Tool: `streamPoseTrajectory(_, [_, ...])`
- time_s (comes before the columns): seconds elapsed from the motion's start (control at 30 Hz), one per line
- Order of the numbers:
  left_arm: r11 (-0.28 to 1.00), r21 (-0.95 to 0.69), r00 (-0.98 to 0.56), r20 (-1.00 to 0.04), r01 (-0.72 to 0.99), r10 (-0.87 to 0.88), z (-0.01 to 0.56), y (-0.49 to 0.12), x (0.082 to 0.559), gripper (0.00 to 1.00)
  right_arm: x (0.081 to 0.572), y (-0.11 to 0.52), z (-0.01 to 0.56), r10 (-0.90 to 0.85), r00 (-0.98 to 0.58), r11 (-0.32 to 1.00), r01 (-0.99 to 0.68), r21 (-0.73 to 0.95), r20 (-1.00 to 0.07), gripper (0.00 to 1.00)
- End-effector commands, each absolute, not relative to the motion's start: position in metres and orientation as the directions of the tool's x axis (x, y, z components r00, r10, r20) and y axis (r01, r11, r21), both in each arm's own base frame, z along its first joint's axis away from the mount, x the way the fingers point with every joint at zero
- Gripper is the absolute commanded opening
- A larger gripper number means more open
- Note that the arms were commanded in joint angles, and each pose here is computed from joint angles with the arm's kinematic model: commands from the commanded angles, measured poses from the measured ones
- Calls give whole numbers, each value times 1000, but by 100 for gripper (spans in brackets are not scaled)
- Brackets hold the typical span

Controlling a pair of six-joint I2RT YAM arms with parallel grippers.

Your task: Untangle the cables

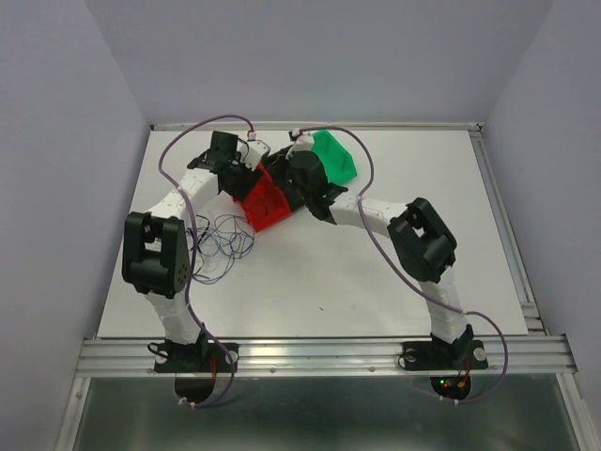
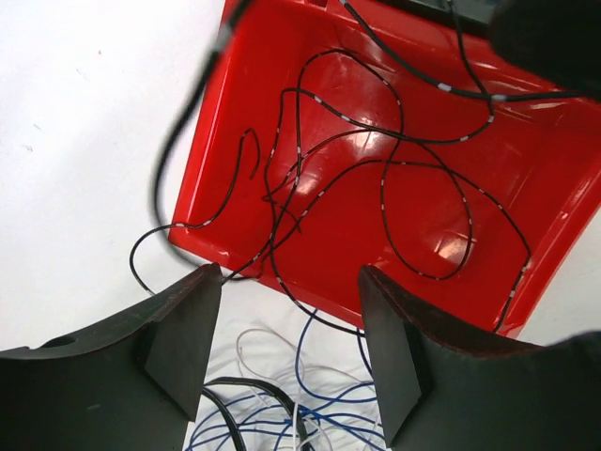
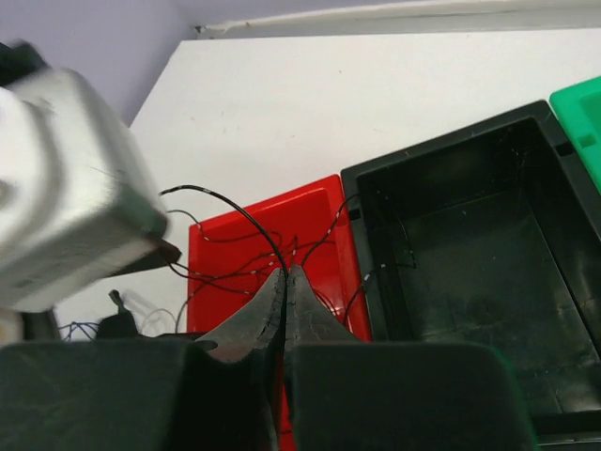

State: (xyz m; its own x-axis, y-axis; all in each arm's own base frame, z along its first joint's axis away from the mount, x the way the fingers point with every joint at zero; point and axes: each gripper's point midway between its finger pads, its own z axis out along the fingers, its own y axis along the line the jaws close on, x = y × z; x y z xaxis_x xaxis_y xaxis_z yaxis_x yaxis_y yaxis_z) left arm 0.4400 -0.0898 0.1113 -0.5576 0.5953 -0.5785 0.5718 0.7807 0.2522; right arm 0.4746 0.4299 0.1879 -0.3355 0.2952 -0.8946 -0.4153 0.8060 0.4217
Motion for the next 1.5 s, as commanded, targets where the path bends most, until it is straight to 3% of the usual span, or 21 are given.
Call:
streamPoseTrajectory(0.0, [786, 246, -464, -694, 566, 551, 168, -105, 445, 71, 480, 436, 183, 317, -352, 791, -414, 451, -881, 0])
streamPoseTrajectory(0.43, [786, 237, -402, -755, 570, 518, 230, -103, 430, 72, 466, 446, 137, 294, -453, 763, -419, 492, -842, 1])
streamPoseTrajectory(0.6, [824, 270, -391, -778, 499, 492, 248, -86, 435, 72, 460, 456, 118, 264, -477, 770, -419, 481, -838, 1])
streamPoseTrajectory(0.93, [904, 212, -472, -796, 371, 380, 200, -24, 458, 71, 463, 466, 69, 170, -522, 848, -355, 394, -836, 1])
streamPoseTrajectory(1.23, [911, 82, -513, -804, 404, 300, 150, -28, 476, 70, 473, 474, 73, 110, -478, 893, -337, 297, -871, 1])
streamPoseTrajectory(1.47, [885, -32, -507, -829, 465, 236, 148, -37, 487, 65, 478, 471, 56, 33, -495, 919, -328, 221, -868, 1])
